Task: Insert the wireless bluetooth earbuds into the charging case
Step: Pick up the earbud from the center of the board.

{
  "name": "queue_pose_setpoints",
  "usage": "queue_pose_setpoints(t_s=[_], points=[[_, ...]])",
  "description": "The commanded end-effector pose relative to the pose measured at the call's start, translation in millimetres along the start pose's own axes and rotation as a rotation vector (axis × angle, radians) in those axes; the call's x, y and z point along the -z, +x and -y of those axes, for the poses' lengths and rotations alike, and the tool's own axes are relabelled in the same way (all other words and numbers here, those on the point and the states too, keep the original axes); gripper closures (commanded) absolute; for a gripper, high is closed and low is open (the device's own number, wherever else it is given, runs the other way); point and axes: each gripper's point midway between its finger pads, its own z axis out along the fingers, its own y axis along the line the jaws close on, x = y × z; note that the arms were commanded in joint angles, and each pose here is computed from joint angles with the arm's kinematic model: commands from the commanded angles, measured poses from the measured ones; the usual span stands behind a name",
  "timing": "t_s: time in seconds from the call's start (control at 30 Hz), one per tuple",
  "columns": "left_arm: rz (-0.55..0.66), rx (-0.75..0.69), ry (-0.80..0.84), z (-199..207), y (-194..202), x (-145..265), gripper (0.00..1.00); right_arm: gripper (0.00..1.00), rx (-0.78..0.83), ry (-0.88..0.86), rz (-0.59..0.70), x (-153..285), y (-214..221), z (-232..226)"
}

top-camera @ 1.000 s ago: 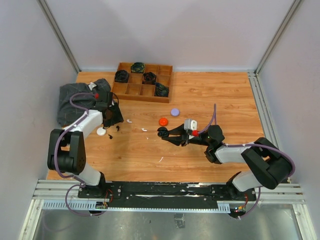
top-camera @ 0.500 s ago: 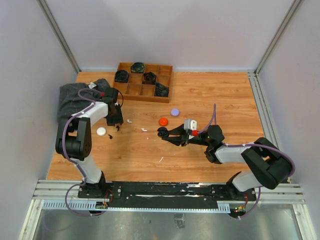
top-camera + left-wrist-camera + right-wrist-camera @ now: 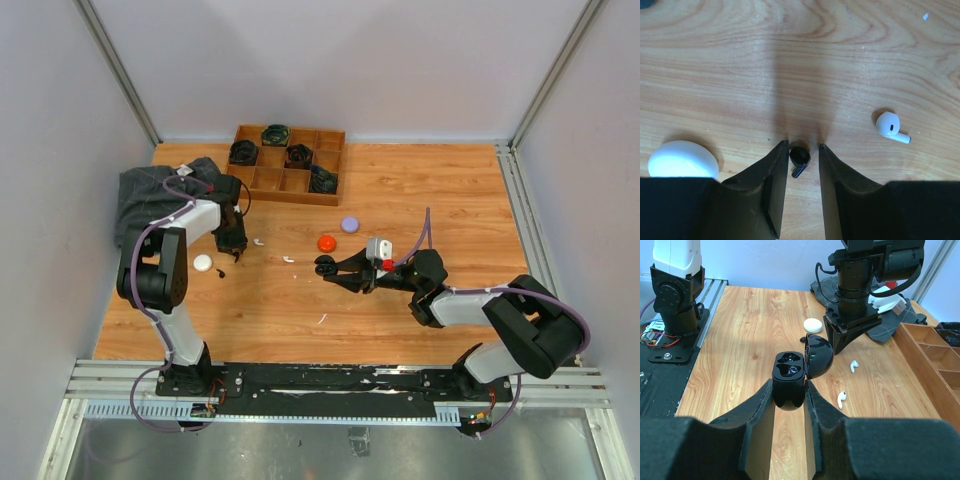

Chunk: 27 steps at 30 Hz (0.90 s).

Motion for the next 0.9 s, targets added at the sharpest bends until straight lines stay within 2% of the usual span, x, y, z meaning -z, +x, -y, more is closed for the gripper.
queue_pose_setpoints(t_s=[0.0,0.4,0.7,0.87], points=[[-0.056,-0.039,-0.032,-2,13,-6,0.64,0.99,0.059,-0.003,0.035,-5,-14,2],[-0.096,-0.071,-0.055,-3,23,-2,0.65,0.99,0.059,0.005,0.029,-5,-14,4],[-0.098,-0.069,-0.045,-1,25,-1,0.75,0.99,0.058,0.004,0.023,-6,-13,4],[-0.044,-0.059,0.028,13,21,10,0.79,0.99,0.049,0.009,0.008,-7,-8,5]])
